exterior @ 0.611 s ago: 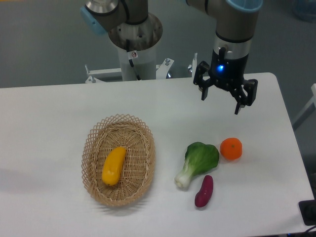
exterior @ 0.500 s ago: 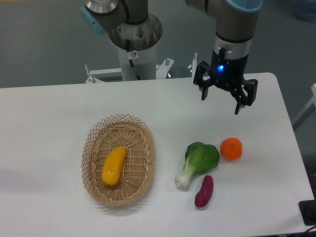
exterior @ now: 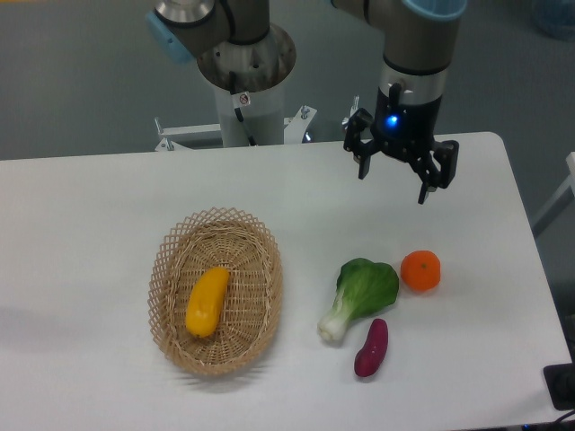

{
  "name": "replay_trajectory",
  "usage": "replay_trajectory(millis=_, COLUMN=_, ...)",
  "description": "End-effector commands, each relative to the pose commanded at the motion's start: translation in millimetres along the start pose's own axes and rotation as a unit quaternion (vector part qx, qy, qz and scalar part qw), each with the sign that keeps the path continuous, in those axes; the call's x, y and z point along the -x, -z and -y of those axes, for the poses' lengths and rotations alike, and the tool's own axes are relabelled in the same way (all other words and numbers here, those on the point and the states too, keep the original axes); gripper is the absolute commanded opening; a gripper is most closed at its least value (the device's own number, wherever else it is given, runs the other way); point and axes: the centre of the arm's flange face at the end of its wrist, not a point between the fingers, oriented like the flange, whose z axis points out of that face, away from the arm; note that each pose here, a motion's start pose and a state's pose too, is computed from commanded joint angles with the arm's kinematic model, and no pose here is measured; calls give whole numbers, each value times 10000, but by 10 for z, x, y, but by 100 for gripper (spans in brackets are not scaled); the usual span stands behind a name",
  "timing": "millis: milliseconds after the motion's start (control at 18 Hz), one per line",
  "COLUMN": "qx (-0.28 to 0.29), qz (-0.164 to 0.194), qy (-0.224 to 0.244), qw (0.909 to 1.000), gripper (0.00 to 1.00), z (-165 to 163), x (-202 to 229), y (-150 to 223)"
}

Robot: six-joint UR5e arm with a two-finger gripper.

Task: Pick up the mango from the basket
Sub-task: 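Move the open gripper over the wicker basket, then lower the gripper into the basket around the yellow mango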

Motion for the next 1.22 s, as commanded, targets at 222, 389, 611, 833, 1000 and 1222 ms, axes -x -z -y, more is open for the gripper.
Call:
replay_trajectory(millis=222, qx=-56, qz=-116, qy=349, qw=9993, gripper=100, z=248, x=-309, y=-42)
replay_trajectory(millis=389, qx=-78, qz=-226, qy=668, qw=9975, gripper=100, z=537, x=-591, y=-104)
replay_trajectory(millis=611, qx=-125, qz=-283, qy=869, qw=9957, gripper=100, z=777, x=-807, y=-283)
replay_trajectory(millis=833, qx=-165, qz=-286, qy=834, qw=9960, gripper=100, z=899, x=-973, y=-452)
replay_trajectory(millis=1000, qx=-34, qz=-326, qy=834, qw=9960, gripper=100, z=900, x=-1086, y=-574)
replay_trajectory(millis=1222, qx=49, qz=-419, qy=803, qw=9959, gripper=100, z=900, x=-1213, y=-671)
